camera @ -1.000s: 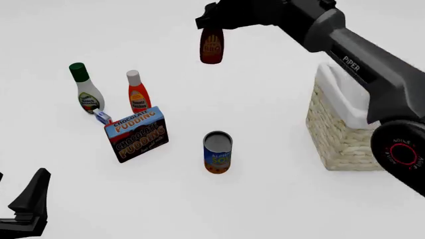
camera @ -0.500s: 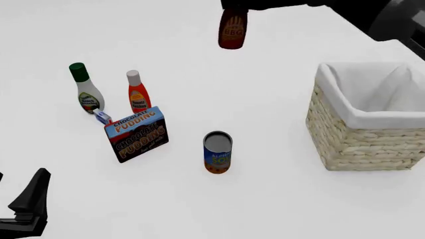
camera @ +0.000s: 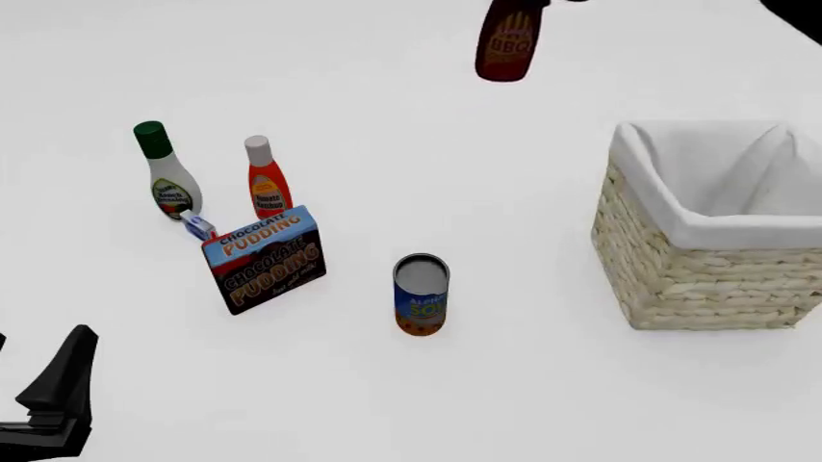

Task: Pick the bbq sauce and place it in the basket.

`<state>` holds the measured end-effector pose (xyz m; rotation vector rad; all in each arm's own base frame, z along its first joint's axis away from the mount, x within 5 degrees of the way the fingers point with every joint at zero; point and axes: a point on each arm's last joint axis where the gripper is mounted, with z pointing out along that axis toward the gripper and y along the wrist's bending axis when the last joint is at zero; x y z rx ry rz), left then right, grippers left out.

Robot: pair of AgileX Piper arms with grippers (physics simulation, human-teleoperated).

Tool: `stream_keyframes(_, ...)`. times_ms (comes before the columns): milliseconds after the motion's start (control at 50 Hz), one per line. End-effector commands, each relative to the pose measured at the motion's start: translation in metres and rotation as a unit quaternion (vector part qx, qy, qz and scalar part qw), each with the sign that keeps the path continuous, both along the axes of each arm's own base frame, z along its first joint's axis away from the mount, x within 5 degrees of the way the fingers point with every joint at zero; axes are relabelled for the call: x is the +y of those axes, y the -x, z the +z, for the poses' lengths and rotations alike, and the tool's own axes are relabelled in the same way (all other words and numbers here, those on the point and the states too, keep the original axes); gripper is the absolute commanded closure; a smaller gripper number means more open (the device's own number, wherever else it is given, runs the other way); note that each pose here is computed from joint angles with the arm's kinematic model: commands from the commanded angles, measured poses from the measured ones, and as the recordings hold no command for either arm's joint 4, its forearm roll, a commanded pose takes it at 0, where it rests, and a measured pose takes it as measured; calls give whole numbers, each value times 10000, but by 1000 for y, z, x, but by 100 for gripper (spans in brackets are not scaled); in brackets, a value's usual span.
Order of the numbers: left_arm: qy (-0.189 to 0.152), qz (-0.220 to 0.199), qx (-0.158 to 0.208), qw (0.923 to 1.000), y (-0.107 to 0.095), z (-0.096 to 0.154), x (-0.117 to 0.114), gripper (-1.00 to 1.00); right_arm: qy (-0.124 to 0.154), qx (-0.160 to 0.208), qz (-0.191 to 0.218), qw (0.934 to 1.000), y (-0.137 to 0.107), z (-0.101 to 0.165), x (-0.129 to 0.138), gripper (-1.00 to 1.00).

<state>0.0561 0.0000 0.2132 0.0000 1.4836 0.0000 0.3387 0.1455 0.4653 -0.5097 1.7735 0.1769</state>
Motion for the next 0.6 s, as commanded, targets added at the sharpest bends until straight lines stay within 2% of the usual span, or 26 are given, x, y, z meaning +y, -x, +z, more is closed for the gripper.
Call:
stream_keyframes(20, 0, 0, 0, 10000, 0, 0, 0, -100, -57, -105, -221, 9997, 15, 9, -23, 100)
stream_keyframes(320, 0, 0, 0, 10000, 0, 0, 0, -100, 2, -235, -668, 9975, 39, 22, -63, 100)
stream_keyframes(600, 0, 0, 0, 10000, 0, 0, 0, -100, 49, -247, -1133, 9932, 57, 23, -96, 100)
